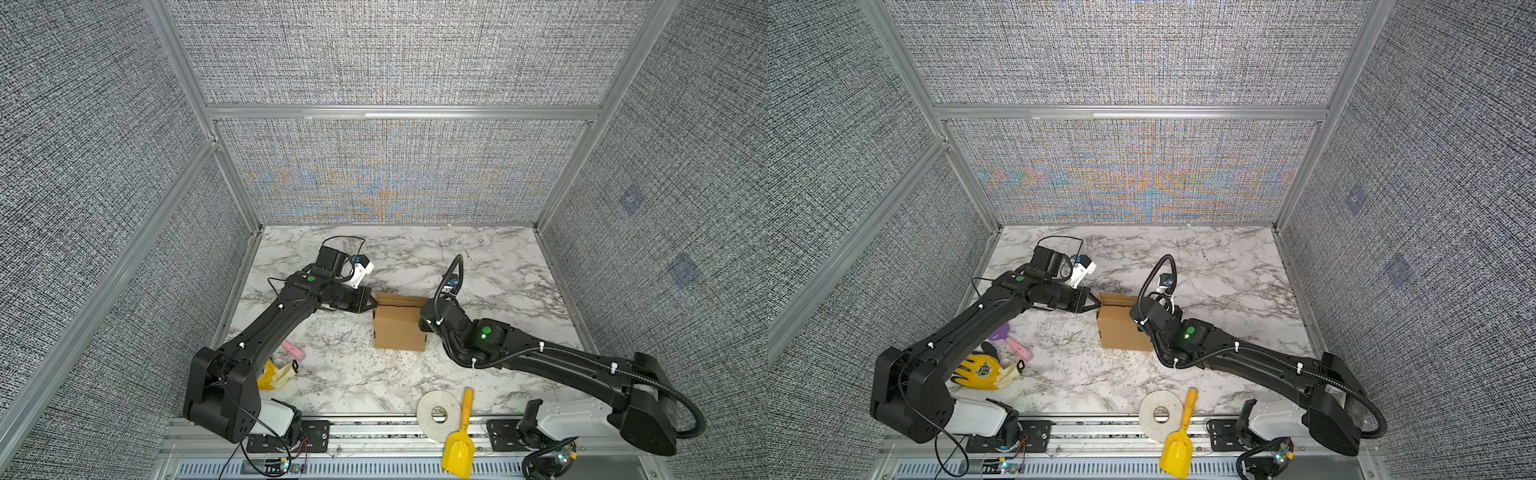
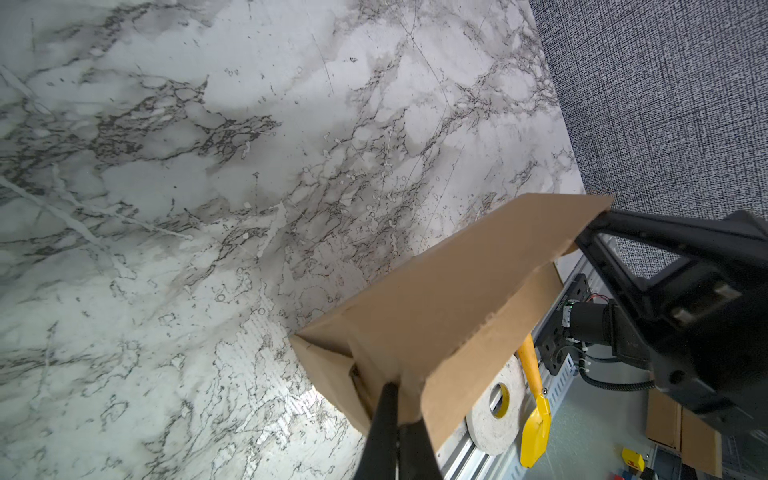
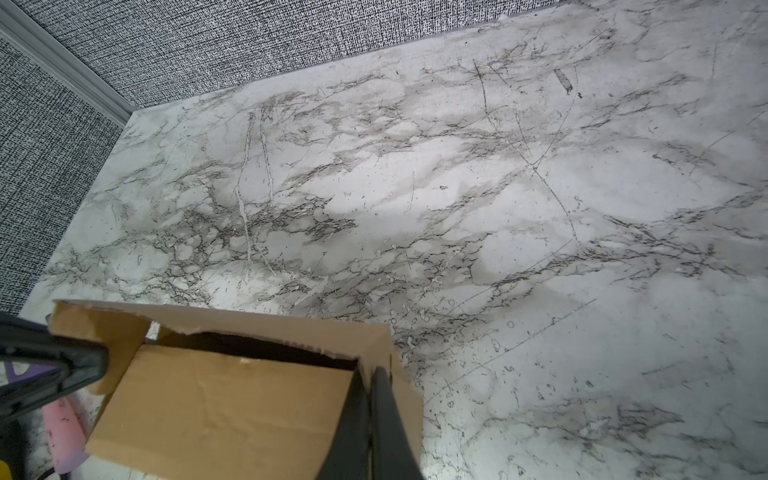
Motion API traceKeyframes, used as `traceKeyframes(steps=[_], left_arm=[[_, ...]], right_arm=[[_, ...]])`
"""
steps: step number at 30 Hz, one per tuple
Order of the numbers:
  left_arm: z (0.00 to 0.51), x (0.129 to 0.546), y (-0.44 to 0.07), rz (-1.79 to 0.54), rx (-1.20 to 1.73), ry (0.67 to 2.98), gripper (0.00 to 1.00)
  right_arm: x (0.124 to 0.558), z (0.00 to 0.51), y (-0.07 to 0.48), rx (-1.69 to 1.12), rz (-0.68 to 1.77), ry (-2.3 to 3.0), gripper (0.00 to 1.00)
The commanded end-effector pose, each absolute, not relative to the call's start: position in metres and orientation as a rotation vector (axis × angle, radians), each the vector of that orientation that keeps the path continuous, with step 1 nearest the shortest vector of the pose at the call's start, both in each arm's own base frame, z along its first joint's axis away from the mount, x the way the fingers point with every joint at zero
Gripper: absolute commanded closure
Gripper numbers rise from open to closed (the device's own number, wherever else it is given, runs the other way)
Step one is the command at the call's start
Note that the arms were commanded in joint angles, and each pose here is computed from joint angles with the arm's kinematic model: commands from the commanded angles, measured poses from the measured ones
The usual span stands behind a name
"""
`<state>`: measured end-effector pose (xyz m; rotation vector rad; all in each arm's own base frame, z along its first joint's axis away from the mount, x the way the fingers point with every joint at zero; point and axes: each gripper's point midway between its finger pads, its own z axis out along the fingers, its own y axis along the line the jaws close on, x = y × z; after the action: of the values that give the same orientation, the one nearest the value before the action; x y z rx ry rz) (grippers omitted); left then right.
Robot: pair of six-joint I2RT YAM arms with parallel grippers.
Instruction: Fold the paper box
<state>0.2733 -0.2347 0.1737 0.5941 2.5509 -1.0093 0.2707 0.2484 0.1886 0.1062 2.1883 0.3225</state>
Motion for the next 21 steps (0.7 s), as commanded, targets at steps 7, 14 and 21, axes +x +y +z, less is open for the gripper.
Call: traceKeyframes(steps=[7,14,21], left_arm=[[0.171,0.283,-0.222,-0.829,0.668,2.539,1.00],[0.163,0.276,-0.223,-0.820,0.716,2.530,1.00],[0.161,0.274,-0.222,-0.772,0.770,2.507,1.00]], right_arm=[[0.251,0.169,0.242,0.100,0.282,2.232,1.00],[0.244,0.170,0.252,0.068,0.312,2.214,0.94],[0.238,0.177,0.257,0.047,0.325,2.186,0.89]])
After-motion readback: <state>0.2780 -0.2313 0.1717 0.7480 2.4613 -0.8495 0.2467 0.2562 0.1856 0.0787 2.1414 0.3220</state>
